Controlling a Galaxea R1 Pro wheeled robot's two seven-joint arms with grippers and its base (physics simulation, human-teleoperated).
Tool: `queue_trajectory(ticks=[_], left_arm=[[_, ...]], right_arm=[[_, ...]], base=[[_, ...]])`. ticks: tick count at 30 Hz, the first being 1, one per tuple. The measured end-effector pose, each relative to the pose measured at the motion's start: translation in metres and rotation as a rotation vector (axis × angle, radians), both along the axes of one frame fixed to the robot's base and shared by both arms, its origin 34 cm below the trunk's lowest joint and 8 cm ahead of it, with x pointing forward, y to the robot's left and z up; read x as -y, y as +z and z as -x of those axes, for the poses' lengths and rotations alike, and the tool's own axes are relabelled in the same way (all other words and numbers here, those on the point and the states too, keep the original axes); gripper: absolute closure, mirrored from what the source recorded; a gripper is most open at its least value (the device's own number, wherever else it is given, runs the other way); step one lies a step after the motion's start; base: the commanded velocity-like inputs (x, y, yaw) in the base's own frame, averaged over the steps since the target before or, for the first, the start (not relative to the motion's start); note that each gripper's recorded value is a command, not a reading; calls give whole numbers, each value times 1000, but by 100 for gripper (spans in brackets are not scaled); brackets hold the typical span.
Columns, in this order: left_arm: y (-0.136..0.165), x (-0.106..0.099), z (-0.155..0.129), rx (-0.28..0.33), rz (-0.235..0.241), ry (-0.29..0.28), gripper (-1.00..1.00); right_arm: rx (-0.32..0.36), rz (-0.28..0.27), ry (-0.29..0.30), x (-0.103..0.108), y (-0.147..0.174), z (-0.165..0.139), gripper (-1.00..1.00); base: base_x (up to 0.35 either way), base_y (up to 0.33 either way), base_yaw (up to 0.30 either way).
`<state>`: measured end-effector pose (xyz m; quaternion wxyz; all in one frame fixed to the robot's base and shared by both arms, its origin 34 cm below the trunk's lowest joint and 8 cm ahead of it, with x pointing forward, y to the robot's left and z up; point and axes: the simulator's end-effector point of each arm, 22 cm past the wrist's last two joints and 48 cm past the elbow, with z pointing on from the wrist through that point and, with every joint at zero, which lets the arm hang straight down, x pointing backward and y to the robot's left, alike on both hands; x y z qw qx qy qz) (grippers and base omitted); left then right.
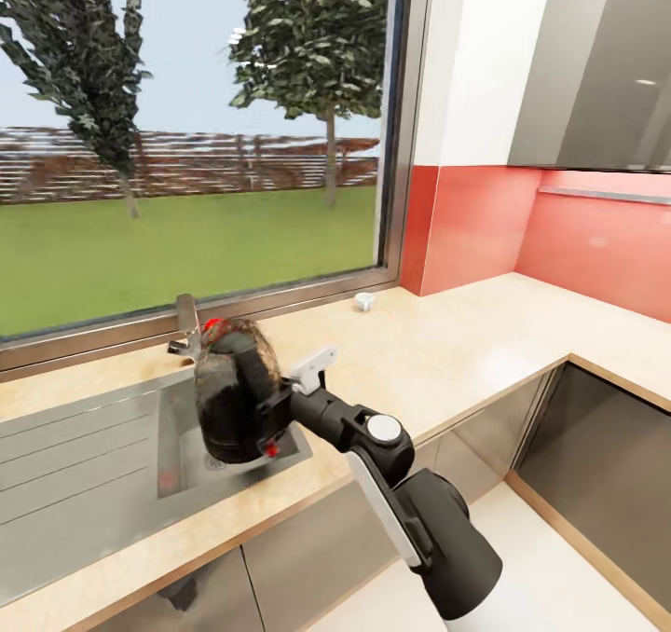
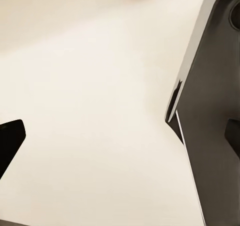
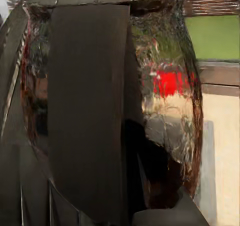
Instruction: Set up a coffee station on the kitchen countertop: keep the coffee maker on the countertop, move the bottle of coffee from the kitchen shelf to the counter next to the coffee maker, place a paper coffee filter on top of the coffee maker, put the saucer next to the coffee maker with the coffee cup on the saucer, and place the electric kettle next to the coffee maker.
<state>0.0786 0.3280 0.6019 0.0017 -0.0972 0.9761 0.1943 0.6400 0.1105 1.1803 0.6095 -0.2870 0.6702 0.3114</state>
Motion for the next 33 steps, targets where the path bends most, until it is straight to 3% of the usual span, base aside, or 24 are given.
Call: queue_trajectory(ticks=[2,8,33], left_arm=[[0,0,0,0,0,0,-100],[0,0,0,0,0,0,-100],[-1,1,-5,13,1,3,-100]], right_arm=[[-32,-47,22,-3,4,4,100],[-42,-89,39,-5,14,8,100],[-23,-95,40,-4,24,12,100]], base=[[0,0,14],[0,0,164],[0,0,270]])
